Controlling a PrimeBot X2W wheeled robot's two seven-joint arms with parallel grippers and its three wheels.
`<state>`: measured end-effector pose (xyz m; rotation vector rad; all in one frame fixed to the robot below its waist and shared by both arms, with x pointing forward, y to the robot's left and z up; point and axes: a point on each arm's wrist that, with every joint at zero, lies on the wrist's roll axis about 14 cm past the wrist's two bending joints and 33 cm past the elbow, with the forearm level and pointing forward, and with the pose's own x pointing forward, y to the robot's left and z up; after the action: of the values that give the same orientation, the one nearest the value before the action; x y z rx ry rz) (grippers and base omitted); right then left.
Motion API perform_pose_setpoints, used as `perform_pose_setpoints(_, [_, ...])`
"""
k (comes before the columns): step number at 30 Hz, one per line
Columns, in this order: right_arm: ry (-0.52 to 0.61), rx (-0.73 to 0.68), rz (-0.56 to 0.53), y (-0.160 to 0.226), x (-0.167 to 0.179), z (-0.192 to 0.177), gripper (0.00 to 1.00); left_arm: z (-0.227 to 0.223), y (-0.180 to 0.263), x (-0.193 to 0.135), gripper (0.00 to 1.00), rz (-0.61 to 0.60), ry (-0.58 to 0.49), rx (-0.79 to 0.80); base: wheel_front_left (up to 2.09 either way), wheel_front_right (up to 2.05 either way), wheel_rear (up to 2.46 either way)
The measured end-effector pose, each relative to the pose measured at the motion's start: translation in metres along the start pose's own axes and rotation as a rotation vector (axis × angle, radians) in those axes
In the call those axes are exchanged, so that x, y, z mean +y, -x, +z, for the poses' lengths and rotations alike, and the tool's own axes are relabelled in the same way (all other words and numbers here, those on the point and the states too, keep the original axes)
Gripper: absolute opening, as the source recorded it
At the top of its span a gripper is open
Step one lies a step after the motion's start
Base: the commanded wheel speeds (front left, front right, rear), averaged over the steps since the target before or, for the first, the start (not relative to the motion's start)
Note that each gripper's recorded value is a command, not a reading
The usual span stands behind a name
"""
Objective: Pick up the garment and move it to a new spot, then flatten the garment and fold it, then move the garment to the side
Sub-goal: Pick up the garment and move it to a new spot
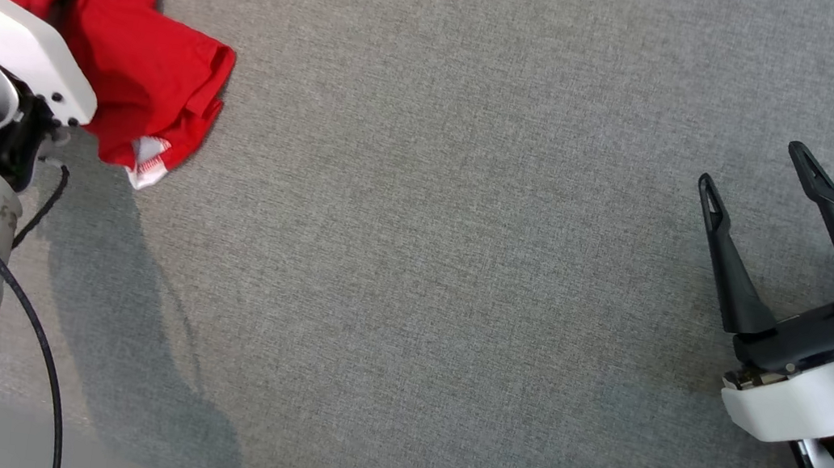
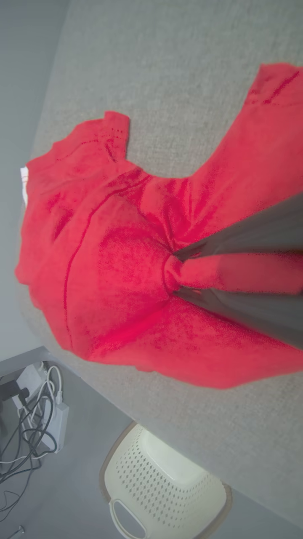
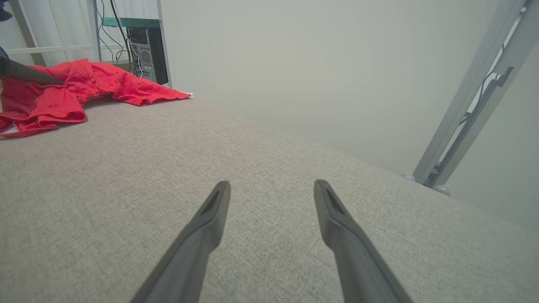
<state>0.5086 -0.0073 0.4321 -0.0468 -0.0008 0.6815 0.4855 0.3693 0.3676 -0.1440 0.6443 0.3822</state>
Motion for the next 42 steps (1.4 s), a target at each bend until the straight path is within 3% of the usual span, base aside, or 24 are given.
perform_pose_setpoints(10, [0.004, -0.072, 0.006, 0.003, 0.013, 0.036, 1.0, 0.098, 0.041, -0.005, 0.0, -0.05, 0.027, -0.412, 0.0, 0.0, 0.0])
perform_pose_setpoints(21, [0.016, -0.173, -0.073, 0.028, 0.011, 0.087, 1.0, 0.183, 0.123, -0.081, 0.0, -0.336, 0.191, -0.73, 0.0, 0.0, 0.0])
perform_pose_setpoints(24, [0.022, -0.188, -0.097, 0.034, 0.007, 0.094, 1.0, 0.189, 0.136, -0.104, 0.0, -0.42, 0.282, -0.741, 0.0, 0.0, 0.0])
perform_pose_setpoints(25, [0.02, -0.204, -0.126, 0.041, 0.002, 0.1, 1.0, 0.192, 0.149, -0.127, 0.0, -0.504, 0.359, -0.744, 0.0, 0.0, 0.0])
perform_pose_setpoints(34, [0.023, -0.219, -0.241, 0.07, -0.023, 0.106, 1.0, 0.177, 0.191, -0.213, 0.0, -0.725, 0.443, -0.716, 0.0, 0.0, 0.0])
perform_pose_setpoints(42, [0.034, -0.202, -0.374, 0.1, -0.06, 0.101, 1.0, 0.112, 0.219, -0.304, 0.0, -0.929, 0.609, -0.463, 0.0, 0.0, 0.0])
